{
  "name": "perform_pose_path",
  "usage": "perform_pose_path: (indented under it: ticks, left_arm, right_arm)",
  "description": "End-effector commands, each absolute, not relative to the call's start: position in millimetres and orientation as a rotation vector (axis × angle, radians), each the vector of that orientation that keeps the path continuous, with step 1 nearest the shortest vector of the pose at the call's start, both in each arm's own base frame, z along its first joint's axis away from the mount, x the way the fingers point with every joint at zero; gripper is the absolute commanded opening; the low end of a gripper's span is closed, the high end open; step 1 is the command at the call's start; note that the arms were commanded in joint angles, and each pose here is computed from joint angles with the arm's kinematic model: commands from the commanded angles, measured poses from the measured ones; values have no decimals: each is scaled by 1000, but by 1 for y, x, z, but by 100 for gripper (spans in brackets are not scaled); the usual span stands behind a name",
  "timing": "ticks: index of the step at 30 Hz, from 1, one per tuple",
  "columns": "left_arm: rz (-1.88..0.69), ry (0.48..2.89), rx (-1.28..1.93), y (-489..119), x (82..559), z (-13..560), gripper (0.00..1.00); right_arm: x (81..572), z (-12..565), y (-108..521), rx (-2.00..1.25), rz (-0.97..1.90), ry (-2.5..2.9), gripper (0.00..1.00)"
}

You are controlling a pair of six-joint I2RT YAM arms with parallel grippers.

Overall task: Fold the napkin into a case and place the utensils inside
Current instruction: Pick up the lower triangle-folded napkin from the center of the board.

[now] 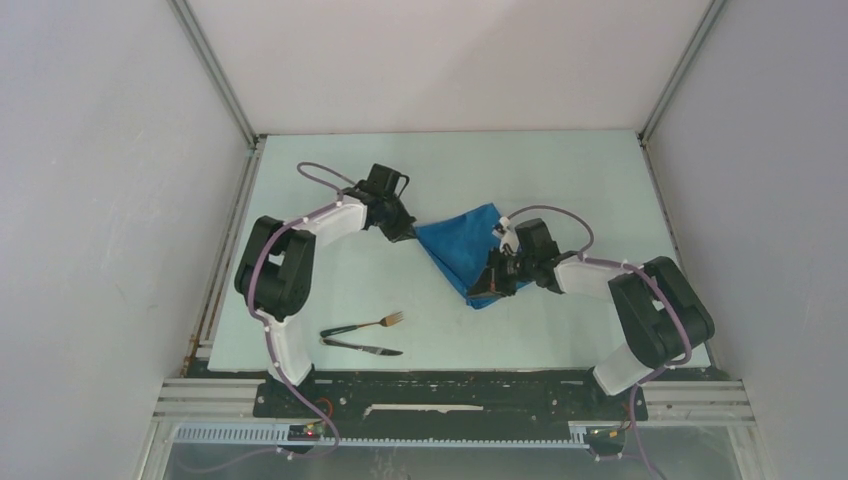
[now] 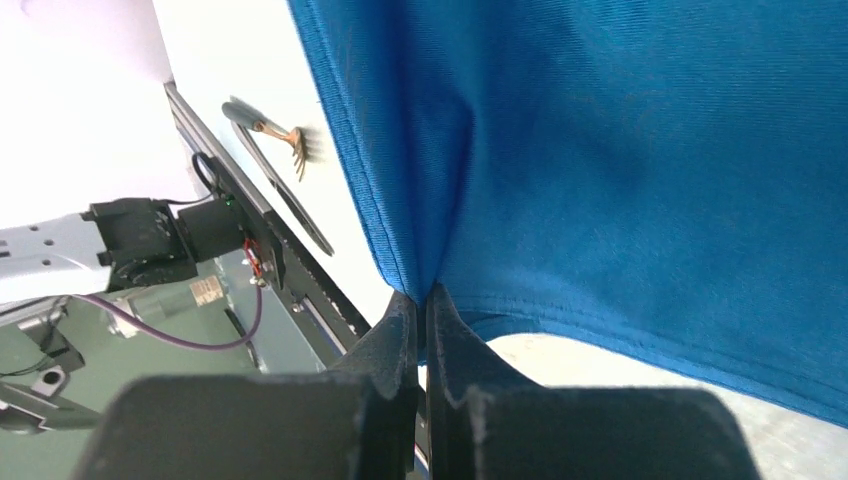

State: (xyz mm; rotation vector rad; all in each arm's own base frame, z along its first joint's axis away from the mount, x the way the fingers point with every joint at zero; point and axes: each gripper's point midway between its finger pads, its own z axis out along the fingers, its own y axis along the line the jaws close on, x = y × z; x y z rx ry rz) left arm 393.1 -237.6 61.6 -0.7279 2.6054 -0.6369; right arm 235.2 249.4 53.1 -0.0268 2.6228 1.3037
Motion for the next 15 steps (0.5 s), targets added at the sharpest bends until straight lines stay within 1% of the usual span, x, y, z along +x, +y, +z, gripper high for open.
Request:
perform_pose_path:
  ticks: [1, 6, 9, 11, 13, 15]
  left_arm:
    - [-558, 2627, -721, -200, 386, 50, 0]
    - [-475, 2662, -743, -162, 366, 39, 0]
    - [-334, 2678, -774, -139, 350, 37, 0]
    - [-335, 2646, -823, -136, 343, 38, 0]
    - [-413, 2614, -825, -142, 345, 39, 8]
    - [-485, 2636, -792, -153, 346, 39, 11]
  right_arm:
    - [217, 56, 273, -98, 1306, 2626, 0]
    - [193, 56, 308, -168, 1359, 2632, 0]
    - [182, 59, 325, -189, 1428, 2626, 0]
    - [178, 60, 332, -194, 1457, 2621, 0]
    - [177, 60, 335, -195, 1467, 2621, 0]
    - [176, 59, 334, -199, 1461, 2625, 0]
